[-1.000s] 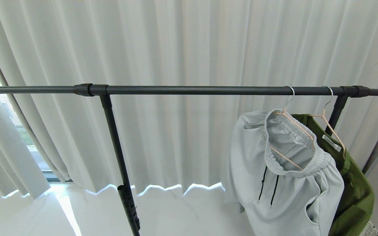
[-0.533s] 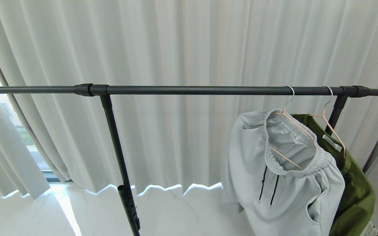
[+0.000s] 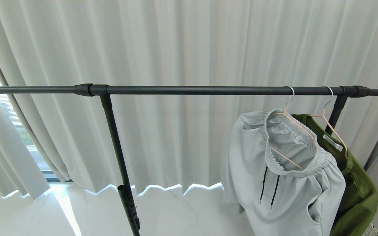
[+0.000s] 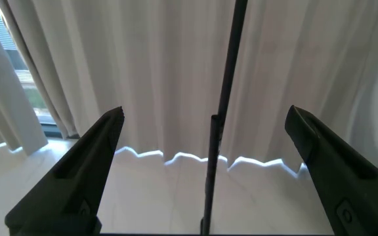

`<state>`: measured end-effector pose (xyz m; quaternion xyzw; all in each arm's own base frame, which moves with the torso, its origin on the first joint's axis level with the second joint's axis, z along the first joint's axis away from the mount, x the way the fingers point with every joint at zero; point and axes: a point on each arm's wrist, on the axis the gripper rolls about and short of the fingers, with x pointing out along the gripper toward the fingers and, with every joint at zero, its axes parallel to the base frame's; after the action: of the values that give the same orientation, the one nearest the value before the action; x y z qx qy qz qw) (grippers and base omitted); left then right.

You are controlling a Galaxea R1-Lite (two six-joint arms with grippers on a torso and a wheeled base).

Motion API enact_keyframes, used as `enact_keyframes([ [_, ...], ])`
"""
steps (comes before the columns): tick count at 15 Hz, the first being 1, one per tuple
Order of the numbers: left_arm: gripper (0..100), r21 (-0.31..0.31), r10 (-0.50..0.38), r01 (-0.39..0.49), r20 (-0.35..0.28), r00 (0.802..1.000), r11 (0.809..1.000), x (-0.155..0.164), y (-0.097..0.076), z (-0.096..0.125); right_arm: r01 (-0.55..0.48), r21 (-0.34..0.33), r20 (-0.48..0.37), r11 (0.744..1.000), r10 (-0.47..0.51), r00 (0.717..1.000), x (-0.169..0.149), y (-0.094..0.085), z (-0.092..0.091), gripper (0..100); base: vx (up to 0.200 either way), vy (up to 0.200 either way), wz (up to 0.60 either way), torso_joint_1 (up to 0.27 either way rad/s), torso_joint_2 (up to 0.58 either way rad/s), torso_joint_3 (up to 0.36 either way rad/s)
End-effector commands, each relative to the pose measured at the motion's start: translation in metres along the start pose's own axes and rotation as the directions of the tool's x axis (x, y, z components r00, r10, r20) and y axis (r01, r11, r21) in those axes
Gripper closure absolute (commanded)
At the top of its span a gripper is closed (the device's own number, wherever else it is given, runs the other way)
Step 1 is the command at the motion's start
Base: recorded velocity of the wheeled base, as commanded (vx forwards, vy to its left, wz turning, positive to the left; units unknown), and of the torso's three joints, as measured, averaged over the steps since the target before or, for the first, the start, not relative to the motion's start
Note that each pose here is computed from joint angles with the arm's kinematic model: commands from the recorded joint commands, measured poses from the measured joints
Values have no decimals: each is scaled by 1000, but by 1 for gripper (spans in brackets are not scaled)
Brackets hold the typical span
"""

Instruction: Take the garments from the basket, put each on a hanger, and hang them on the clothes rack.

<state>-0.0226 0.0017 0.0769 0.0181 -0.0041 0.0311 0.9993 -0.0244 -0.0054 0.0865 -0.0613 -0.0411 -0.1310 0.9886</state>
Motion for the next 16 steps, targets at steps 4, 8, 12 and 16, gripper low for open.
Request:
enact_keyframes([
  [4,0,-40,1,-1,6,1000,999,0,0,0,-216,2,6,976,216,976,0,5,-2,0,0,0,0,0,0,0],
  [8,0,-40,1,-1,4,1000,999,0,0,0,-244,52,-2,968,244,970,0,6,-4,0,0,0,0,0,0,0],
  [12,0,-40,1,-1,6,1000,999,0,0,0,-240,139,-52,961,249,967,-1,7,-9,0,0,0,0,0,0,0],
  [16,0,-40,1,-1,4,1000,999,0,0,0,-240,139,-53,961,249,967,-1,7,-9,0,0,0,0,0,0,0],
])
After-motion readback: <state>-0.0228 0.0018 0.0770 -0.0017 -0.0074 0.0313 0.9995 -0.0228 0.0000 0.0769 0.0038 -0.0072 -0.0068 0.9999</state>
